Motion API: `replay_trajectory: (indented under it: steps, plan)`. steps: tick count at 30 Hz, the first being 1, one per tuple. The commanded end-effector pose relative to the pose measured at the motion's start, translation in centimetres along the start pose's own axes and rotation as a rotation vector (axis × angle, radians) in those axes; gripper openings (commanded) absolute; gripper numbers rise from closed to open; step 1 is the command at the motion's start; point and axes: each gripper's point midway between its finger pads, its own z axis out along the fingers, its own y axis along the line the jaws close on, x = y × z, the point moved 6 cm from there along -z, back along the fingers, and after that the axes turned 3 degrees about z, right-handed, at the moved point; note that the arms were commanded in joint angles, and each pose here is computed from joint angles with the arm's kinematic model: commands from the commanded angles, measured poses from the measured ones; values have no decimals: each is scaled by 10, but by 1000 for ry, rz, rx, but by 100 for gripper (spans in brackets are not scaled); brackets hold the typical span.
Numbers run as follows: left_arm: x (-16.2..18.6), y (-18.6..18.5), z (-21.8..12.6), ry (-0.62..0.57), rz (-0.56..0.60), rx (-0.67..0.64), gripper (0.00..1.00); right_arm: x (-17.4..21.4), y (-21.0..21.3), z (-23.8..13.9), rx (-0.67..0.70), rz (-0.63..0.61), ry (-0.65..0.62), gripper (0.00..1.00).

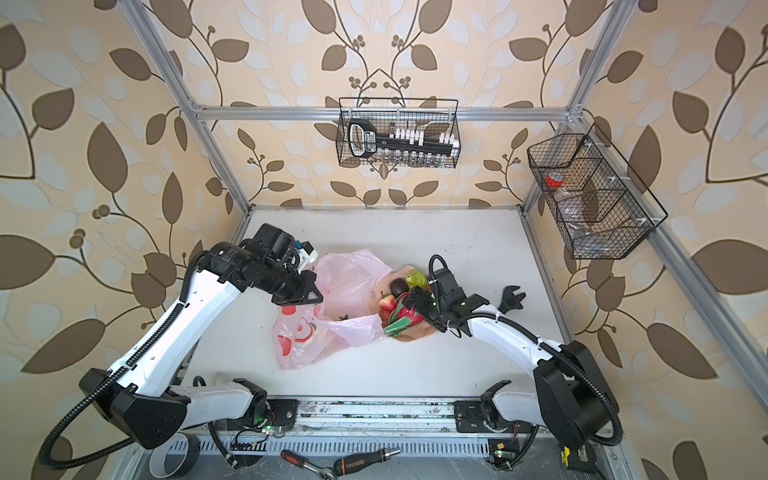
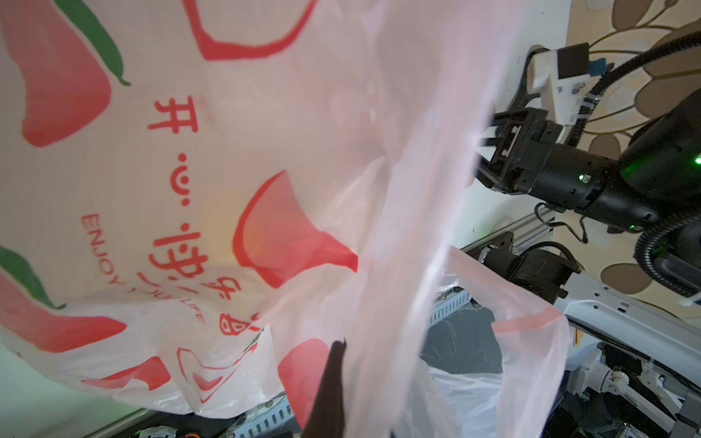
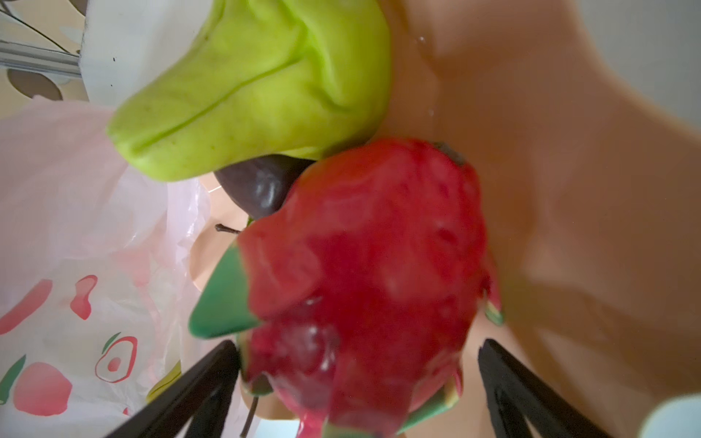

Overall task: Place the fruits into the plastic bag
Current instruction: 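Lower the right gripper onto the red dragon fruit and close on it, then lift the red dragon fruit off the plate with the right gripper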

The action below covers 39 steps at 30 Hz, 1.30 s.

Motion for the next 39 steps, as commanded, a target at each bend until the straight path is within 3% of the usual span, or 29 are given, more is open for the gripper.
replay_trajectory:
  steps: [1, 19, 24, 28, 35, 39]
  plan:
    - [5, -6, -6, -10, 40, 36, 1, -2, -8, 7, 15, 64, -15, 99]
    - [0, -10, -4, -14, 51, 60, 2, -2, -38, 38, 163, 79, 7, 97]
    - [0, -10, -4, -15, 53, 60, 2, -3, -43, 36, 183, 75, -17, 86]
    - [-1, -9, -3, -15, 54, 61, 2, -10, -35, 26, 164, 52, -61, 70]
    - [-3, -10, -1, -15, 56, 62, 2, -23, -10, -3, 93, 8, -138, 56]
    - [-5, -10, 1, -11, 56, 66, 2, -26, 0, -18, 52, 5, -160, 54]
